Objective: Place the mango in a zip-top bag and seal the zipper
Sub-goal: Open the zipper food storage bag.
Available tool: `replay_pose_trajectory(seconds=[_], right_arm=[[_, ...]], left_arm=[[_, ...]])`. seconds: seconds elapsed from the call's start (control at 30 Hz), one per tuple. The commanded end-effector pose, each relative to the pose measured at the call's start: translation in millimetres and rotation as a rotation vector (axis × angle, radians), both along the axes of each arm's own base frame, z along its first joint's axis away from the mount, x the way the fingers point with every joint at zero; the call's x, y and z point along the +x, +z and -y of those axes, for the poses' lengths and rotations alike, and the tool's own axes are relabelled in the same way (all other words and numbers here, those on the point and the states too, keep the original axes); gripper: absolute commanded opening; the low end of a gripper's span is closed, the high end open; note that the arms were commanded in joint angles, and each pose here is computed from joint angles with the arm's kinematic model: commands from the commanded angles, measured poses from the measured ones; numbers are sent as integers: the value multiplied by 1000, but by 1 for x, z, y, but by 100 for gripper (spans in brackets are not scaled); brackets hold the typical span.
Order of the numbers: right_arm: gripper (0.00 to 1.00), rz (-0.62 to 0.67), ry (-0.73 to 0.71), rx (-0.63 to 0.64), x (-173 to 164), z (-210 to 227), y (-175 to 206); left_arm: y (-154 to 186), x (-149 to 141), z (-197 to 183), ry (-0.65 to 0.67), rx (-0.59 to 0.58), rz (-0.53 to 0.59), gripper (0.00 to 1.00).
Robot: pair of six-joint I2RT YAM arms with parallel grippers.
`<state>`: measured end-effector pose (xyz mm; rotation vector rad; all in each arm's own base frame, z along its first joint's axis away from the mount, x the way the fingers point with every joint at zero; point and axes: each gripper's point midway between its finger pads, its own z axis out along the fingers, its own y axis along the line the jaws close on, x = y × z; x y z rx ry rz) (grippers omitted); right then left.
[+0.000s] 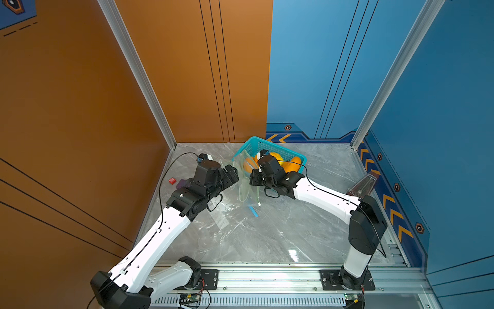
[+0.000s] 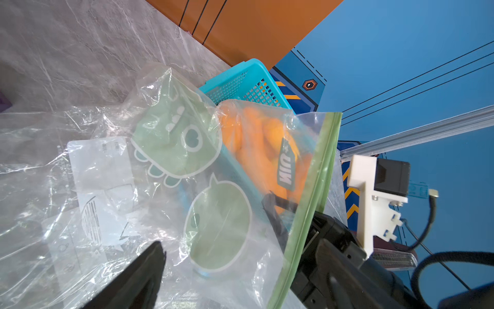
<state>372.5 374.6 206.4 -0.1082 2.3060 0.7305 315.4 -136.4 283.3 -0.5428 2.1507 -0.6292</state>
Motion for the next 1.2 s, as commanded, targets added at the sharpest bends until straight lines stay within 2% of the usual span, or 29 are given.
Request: replay_pose_trajectory(seconds=[0.0,0.2,0.3,0.37,0.5,0.57,0.67,0.73,0.8,0.87,0.9,1.07,1.17], right_arm=[[0,23,-23,11,0,5,13],[0,30,-18,22,-2,3,18],[0,35,-18,27,-4,4,21],[0,39,-22,31,-4,5,24],[0,42,-26,36,-3,5,27],[0,42,-31,40,-3,6,28],[0,48,-46,51,0,9,33],[0,49,-57,58,3,13,37],[0,42,-71,50,4,20,40],[0,25,-86,26,4,29,40],[0,11,-93,6,3,35,37],[0,-53,-134,-63,0,68,26],[2,-77,-98,-78,-6,72,23]], left_arm=[[-11,6,14,-50,37,-33,97],[-10,23,41,-132,86,-42,100],[-19,28,43,-130,105,-62,96],[-25,28,45,-137,109,-78,91],[-30,23,51,-165,115,-88,94],[-36,20,51,-166,118,-101,92],[-52,12,56,-193,109,-145,74],[-61,7,59,-213,113,-166,52],[-63,3,55,-213,117,-167,20],[-55,1,49,-207,124,-141,5],[-46,1,46,-203,129,-123,0],[-13,-8,30,-205,224,-88,0],[-2,-15,28,-241,271,-105,0]])
